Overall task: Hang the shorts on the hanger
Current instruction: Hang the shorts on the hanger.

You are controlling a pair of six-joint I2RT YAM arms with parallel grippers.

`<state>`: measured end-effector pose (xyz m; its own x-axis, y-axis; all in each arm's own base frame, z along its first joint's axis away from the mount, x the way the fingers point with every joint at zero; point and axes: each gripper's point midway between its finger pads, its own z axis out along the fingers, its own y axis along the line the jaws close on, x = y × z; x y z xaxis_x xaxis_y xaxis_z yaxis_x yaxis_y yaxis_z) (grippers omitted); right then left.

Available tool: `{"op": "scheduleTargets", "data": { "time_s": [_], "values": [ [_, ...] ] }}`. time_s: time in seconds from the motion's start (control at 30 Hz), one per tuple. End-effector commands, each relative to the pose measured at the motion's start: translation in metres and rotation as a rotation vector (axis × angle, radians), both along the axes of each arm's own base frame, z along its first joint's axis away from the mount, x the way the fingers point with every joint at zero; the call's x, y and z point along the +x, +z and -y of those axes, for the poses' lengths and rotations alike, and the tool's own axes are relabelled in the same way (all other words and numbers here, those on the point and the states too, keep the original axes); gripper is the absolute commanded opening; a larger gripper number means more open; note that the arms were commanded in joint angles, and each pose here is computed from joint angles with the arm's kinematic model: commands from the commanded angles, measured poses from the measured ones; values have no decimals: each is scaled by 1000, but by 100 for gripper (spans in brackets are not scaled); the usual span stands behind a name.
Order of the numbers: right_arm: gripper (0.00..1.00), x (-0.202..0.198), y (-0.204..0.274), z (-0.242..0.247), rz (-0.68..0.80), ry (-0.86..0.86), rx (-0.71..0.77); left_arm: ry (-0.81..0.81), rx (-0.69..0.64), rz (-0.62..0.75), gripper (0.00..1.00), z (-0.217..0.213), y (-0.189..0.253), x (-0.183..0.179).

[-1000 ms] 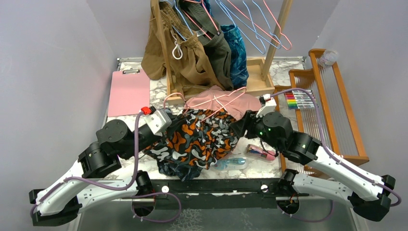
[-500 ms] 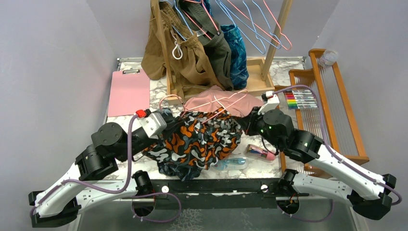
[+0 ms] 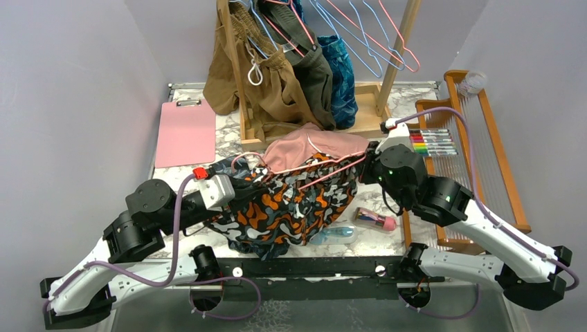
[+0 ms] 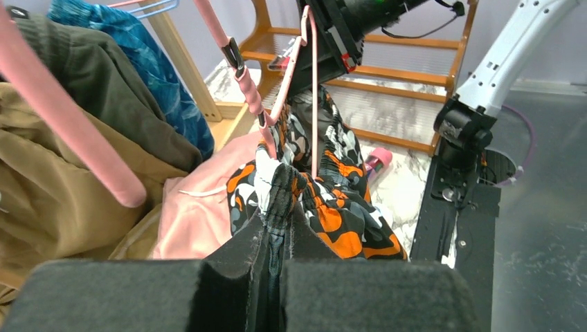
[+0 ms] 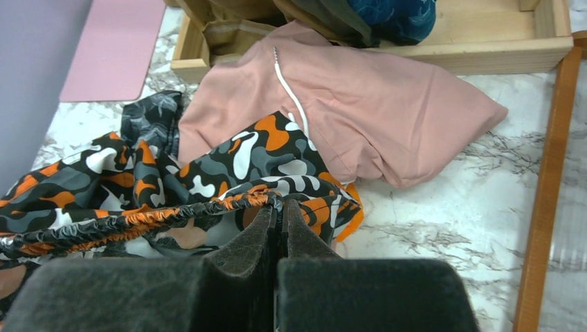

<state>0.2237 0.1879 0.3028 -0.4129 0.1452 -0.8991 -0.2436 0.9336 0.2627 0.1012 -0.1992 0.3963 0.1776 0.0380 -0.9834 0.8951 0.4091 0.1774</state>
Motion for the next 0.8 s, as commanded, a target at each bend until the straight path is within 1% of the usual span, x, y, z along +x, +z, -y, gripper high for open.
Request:
{"op": "scheduleTargets", "data": {
  "time_s": [0.0,0.33,0.77],
  "values": [
    [1,2,2,21,3,-63,-96,-76,-12,2,0,4,6,-13],
    [1,-1,24,29,25,-65,-103,-29,55,-20,0,4,-12,-3],
    [1,-3,30,36,34,-63,-127,19,129,-32,0,8,-30,10]
  ]
}}
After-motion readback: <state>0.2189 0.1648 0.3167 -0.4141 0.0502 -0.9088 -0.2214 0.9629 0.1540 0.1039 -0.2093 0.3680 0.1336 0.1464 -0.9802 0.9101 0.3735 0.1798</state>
